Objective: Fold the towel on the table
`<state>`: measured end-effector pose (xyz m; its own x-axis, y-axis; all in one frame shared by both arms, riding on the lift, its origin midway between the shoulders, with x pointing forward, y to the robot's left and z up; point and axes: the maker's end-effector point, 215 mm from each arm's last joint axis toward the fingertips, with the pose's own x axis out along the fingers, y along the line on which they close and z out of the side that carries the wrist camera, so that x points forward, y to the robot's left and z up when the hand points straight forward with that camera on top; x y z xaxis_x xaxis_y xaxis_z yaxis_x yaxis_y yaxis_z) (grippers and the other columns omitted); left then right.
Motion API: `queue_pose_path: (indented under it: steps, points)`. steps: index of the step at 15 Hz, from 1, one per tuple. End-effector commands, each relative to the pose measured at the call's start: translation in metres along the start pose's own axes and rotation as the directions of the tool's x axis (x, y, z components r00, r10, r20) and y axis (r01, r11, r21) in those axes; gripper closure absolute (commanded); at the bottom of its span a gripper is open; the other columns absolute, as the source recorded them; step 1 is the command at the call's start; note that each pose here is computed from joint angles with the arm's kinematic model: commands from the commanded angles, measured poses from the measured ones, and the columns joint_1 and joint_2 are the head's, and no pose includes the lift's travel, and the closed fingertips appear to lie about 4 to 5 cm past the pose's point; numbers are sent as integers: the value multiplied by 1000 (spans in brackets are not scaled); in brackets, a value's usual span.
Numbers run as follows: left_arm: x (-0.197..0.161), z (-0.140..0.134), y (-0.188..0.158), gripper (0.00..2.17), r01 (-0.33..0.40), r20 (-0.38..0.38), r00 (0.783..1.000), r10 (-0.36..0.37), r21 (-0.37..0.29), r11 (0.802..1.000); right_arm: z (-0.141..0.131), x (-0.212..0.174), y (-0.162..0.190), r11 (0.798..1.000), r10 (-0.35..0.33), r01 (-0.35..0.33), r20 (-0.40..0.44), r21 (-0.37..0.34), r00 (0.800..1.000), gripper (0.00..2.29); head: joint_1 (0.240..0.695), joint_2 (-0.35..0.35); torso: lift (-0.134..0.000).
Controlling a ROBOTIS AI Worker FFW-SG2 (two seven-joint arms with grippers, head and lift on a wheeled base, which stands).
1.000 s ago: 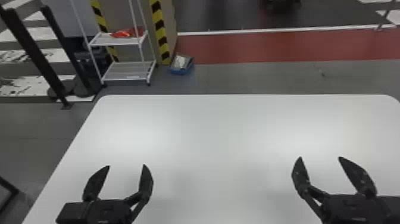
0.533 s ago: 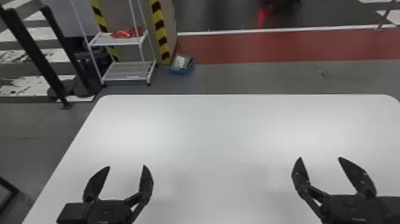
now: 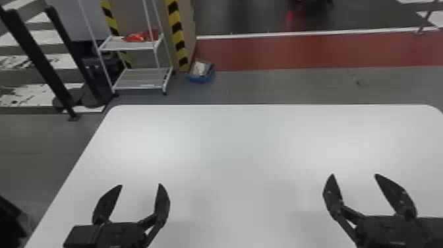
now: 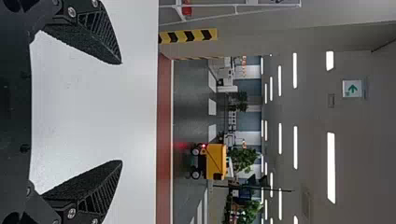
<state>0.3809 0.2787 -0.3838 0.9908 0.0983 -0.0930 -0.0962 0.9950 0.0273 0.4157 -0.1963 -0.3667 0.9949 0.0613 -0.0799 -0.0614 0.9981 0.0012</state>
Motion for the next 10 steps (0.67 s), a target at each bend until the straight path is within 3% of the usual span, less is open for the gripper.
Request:
queue_pose_path:
  steps: [1, 10]
  points:
    - [0, 0, -1, 80, 0, 1, 1000, 0, -3, 1000, 0, 0, -1, 1000, -1, 1, -1, -1, 1000, 130, 695, 118, -119]
    - [0, -1, 0, 80, -2, -2, 1000, 2, -2, 1000, 0, 0, 0, 1000, -2, 2, -1, 1, 1000, 130, 695, 117, -119]
